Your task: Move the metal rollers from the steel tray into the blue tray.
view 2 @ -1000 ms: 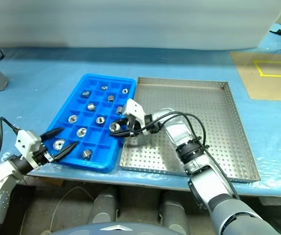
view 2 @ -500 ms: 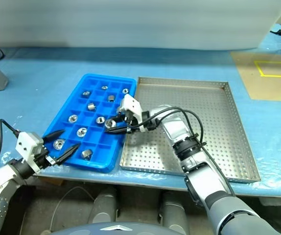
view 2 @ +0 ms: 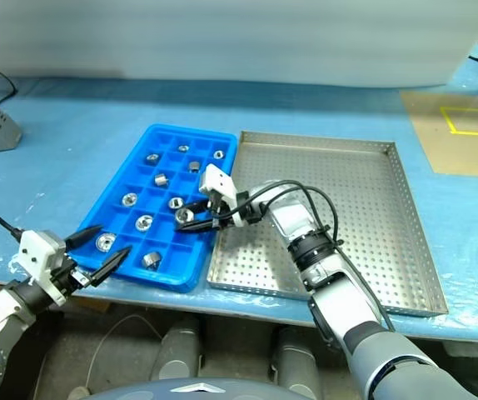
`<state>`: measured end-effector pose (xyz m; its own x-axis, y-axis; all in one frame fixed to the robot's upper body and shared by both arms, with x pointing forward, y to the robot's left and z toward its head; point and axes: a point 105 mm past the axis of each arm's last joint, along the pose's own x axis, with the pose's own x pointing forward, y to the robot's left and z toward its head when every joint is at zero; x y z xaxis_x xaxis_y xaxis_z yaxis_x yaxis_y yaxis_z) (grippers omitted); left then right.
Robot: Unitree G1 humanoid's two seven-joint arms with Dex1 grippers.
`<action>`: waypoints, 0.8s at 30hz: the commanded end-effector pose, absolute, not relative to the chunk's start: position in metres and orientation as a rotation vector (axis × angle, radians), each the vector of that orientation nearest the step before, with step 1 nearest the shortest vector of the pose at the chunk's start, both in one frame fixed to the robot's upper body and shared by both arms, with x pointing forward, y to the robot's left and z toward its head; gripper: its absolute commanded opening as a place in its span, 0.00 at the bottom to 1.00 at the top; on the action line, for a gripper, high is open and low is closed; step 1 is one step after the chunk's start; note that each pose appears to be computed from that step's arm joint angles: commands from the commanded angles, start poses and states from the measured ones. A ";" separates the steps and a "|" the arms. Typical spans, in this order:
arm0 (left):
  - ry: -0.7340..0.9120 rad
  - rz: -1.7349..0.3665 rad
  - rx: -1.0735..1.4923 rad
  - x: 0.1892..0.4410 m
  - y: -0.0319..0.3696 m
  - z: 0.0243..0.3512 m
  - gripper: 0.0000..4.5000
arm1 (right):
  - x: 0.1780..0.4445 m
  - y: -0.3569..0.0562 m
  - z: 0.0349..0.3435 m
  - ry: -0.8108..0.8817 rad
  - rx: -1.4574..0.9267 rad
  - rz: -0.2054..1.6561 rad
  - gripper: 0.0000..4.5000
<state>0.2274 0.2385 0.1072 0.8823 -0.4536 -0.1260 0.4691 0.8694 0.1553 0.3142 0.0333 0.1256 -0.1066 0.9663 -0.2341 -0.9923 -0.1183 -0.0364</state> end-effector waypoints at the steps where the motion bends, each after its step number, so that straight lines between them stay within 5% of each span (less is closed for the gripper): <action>1: 0.046 -0.468 0.210 0.228 0.243 0.115 0.94 | 0.312 0.039 0.137 0.096 -0.239 1.702 0.58; 4: 0.044 -0.471 0.209 0.229 0.242 0.113 0.94 | 0.313 0.038 0.138 0.089 -0.242 1.696 0.81; 24: -0.049 -0.809 0.192 0.319 0.171 0.123 0.94 | 0.362 -0.012 0.172 -0.014 -0.180 1.262 0.81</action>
